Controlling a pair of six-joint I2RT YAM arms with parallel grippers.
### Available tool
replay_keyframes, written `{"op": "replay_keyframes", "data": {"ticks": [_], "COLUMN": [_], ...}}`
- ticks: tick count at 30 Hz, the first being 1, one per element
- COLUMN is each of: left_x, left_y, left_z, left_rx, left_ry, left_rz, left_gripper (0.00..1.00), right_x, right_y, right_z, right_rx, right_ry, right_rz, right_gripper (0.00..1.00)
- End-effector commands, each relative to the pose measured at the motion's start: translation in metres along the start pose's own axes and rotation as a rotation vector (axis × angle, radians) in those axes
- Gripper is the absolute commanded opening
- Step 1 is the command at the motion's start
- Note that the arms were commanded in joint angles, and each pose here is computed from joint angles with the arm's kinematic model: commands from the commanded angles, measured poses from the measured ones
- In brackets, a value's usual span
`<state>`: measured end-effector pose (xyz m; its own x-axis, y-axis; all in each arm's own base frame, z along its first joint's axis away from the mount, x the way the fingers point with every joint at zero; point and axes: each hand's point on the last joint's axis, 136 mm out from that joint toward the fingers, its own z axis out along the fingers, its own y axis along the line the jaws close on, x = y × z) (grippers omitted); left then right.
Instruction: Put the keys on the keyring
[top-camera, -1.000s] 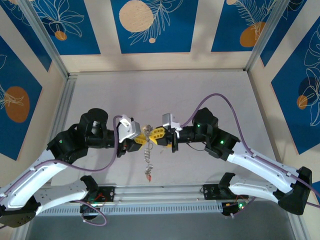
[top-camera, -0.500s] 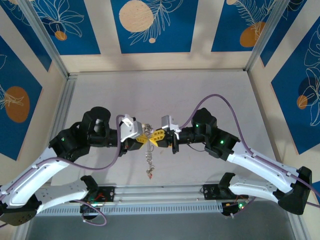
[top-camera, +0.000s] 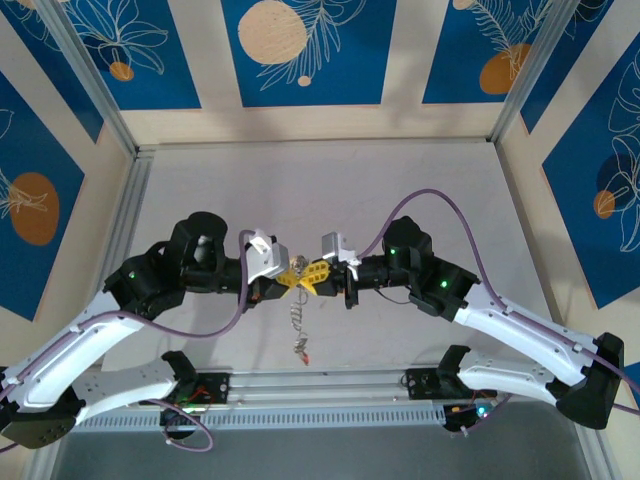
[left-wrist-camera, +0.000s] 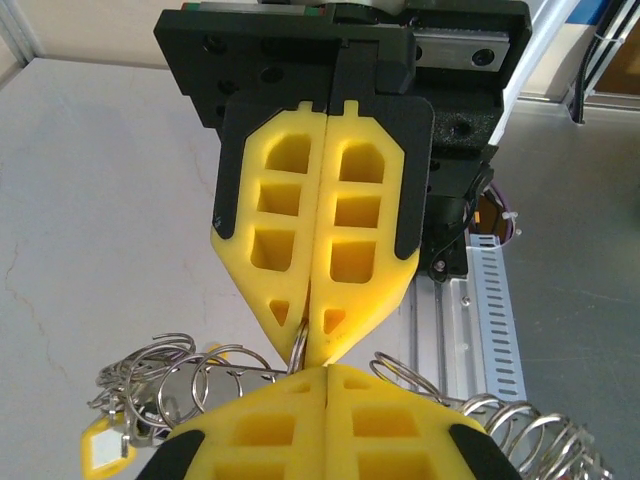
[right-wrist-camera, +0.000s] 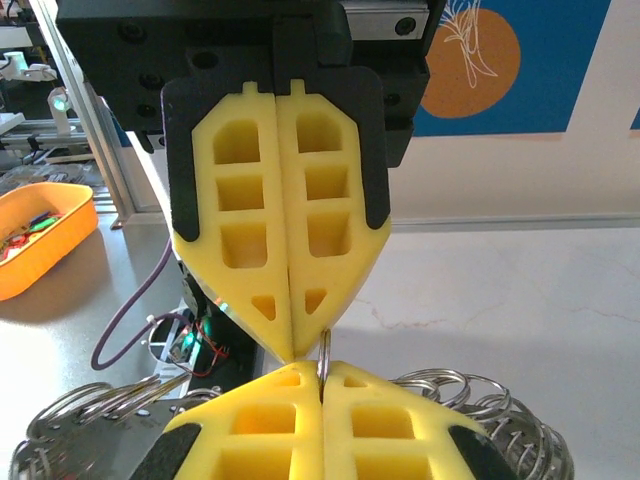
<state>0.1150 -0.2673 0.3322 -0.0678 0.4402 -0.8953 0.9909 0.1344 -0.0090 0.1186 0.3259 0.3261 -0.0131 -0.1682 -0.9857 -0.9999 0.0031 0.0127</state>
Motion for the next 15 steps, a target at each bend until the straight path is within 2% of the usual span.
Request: {"op": "replay_keyframes", "data": {"ticks": [1, 12, 13, 15], "left_x": [-0.009, 0.0, 0.002, 0.002], "left_y": [-0.001, 0.004, 0.005, 0.006], "left_z": [-0.001, -0.004, -0.004, -0.006], "left_rx": [0.007, -0.032, -0.04, -0.055], "left_ry": [-0.043, -0.04, -0.036, -0.041], "left_rz": [0.036, 0.023, 0.021, 0.023], "left_gripper": [0.0, 0.0, 0.02, 0.15], "right_x": [-0.04, -0.041, -0.042, -0.041], "right_y": [0.015, 0.02, 0.02, 0.021], "right_z": [-0.003, -0.011, -0.011, -0.012], "right_rx": [-0.054, -0.046, -0.044, -0.041], "right_ry": [-0.106, -0.124, -0.125, -0.122], "right_rz": [-0.093, -0.111, -0.116, -0.117], "right_gripper": [0.0, 0.0, 0.0, 0.0]}}
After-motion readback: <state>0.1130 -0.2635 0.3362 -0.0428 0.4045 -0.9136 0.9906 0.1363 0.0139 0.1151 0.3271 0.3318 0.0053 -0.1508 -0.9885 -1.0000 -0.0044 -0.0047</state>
